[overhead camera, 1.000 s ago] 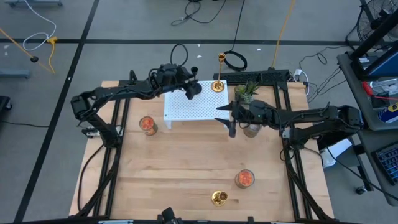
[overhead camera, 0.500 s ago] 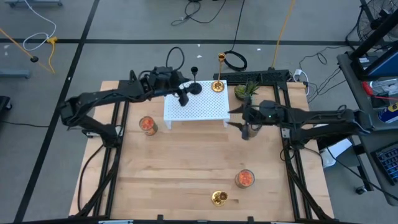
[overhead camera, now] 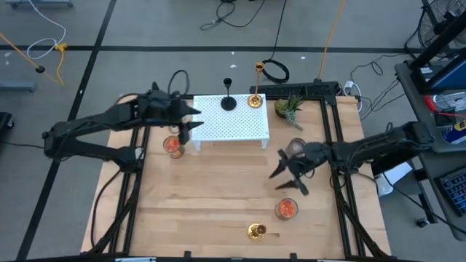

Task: Pick & Place candle stick holders
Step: Put the top gold candle holder on the shelf

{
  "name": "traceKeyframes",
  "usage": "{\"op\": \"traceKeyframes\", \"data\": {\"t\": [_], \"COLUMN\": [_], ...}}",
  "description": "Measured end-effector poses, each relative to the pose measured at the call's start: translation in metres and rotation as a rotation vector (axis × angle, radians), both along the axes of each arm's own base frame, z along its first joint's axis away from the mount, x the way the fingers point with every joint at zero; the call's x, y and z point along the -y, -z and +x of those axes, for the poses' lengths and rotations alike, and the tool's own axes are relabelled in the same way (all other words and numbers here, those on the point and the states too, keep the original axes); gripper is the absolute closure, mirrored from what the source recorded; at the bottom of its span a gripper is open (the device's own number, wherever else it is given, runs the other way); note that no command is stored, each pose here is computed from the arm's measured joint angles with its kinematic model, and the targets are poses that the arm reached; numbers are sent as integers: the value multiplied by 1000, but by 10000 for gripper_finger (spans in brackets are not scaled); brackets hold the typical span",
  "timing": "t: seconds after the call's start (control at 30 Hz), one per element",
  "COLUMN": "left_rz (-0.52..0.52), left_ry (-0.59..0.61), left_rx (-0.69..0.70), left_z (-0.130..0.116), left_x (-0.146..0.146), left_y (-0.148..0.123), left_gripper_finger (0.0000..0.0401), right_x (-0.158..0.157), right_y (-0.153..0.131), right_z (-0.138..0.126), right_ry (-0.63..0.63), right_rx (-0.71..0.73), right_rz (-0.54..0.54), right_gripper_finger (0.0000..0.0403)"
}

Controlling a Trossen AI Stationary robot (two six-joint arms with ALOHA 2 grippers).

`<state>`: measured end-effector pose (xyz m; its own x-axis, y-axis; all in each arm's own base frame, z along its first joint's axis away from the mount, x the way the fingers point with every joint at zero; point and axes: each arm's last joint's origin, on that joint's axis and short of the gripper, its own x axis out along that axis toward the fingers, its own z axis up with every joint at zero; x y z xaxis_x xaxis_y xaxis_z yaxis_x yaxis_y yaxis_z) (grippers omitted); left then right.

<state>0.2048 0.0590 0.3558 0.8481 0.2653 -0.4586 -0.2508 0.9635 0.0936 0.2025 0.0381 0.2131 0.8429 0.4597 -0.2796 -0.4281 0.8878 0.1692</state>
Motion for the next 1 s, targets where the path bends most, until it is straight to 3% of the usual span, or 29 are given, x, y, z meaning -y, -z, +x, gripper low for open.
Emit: {"op": "traceKeyframes", "data": {"t": [0.17,0.4,0.63,0.87,1.0], "left_rz": [-26,-29,11,-114,-165], "left_ry": [186,411,564,609,657], "left_rx": [12,41,61,73,91], "left_z": [-24,-30,-16,-12,-14], "left_x": [24,50,75,95,109], "left_y": [-9,-12,26,61,66], "left_gripper_finger": [203,203,203,203,203], "right_x": [-26,-65,-102,-131,-142], "right_y": [14,25,39,59,69], "right_z": [5,31,61,76,85], "right_ry": [-93,-184,-196,-249,-283], "right_rx": [84,96,27,-30,58], "right_rz": [107,112,88,73,35], "right_gripper_finger": [190,190,190,190,192]}}
